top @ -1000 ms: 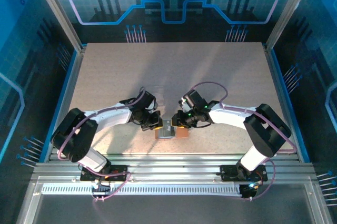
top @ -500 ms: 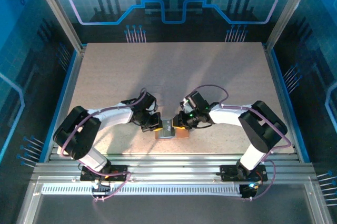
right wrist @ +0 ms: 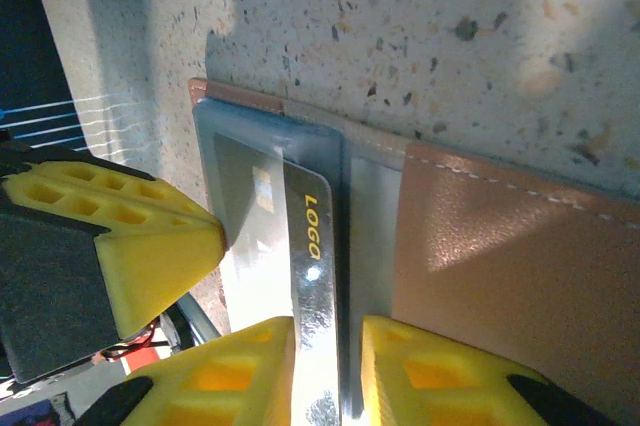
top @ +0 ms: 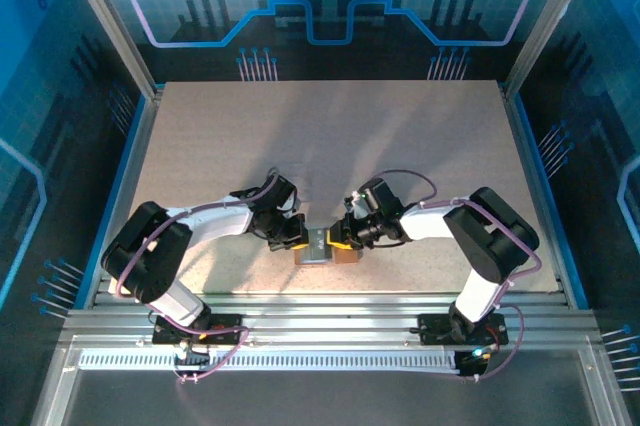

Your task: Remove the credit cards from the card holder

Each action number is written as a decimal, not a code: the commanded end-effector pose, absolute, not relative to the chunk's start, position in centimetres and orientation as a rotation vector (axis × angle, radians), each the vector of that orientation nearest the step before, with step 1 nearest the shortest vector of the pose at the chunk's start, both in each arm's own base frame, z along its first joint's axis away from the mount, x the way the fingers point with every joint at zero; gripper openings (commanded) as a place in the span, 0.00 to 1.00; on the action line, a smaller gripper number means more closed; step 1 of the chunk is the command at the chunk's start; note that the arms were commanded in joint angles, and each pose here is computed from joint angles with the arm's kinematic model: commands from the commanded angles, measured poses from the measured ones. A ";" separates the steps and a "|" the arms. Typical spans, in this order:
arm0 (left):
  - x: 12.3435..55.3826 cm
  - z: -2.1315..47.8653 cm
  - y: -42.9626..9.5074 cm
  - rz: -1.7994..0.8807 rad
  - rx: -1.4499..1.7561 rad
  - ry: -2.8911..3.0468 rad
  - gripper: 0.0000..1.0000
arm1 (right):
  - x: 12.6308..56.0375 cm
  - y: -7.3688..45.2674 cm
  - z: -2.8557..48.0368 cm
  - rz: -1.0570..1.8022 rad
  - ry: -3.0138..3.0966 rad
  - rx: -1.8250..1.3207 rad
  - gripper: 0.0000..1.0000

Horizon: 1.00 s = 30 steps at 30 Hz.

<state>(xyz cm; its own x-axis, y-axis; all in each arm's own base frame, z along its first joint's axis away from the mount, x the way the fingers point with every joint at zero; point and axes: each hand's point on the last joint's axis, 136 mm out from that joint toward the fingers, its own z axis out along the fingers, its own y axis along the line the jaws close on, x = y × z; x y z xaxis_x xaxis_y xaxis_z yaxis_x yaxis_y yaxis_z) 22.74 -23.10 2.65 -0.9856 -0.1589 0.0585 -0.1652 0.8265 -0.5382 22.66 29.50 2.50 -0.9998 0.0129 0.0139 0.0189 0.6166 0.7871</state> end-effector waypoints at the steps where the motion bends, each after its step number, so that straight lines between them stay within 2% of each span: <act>1: 21.3 0.9 -21.9 0.772 0.270 -2.973 0.00 | 22.5 29.8 2.1 -1.434 -2.765 -0.050 0.22; 13: 21.3 1.3 -21.7 0.769 0.275 -2.983 0.00 | 22.2 29.6 1.3 -1.400 -2.751 -0.066 0.19; 30: 21.2 0.9 -21.7 0.760 0.280 -2.976 0.00 | 22.1 28.6 1.5 -1.342 -2.806 -0.065 0.07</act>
<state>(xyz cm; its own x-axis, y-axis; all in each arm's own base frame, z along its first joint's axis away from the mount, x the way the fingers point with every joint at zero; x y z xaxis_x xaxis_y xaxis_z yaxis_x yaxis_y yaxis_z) 22.73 -23.09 2.64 -0.9855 -0.1590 0.0587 -0.1654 0.8266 -0.5379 22.67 29.74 2.31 -0.9996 0.0119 0.0259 0.0279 0.5856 0.8101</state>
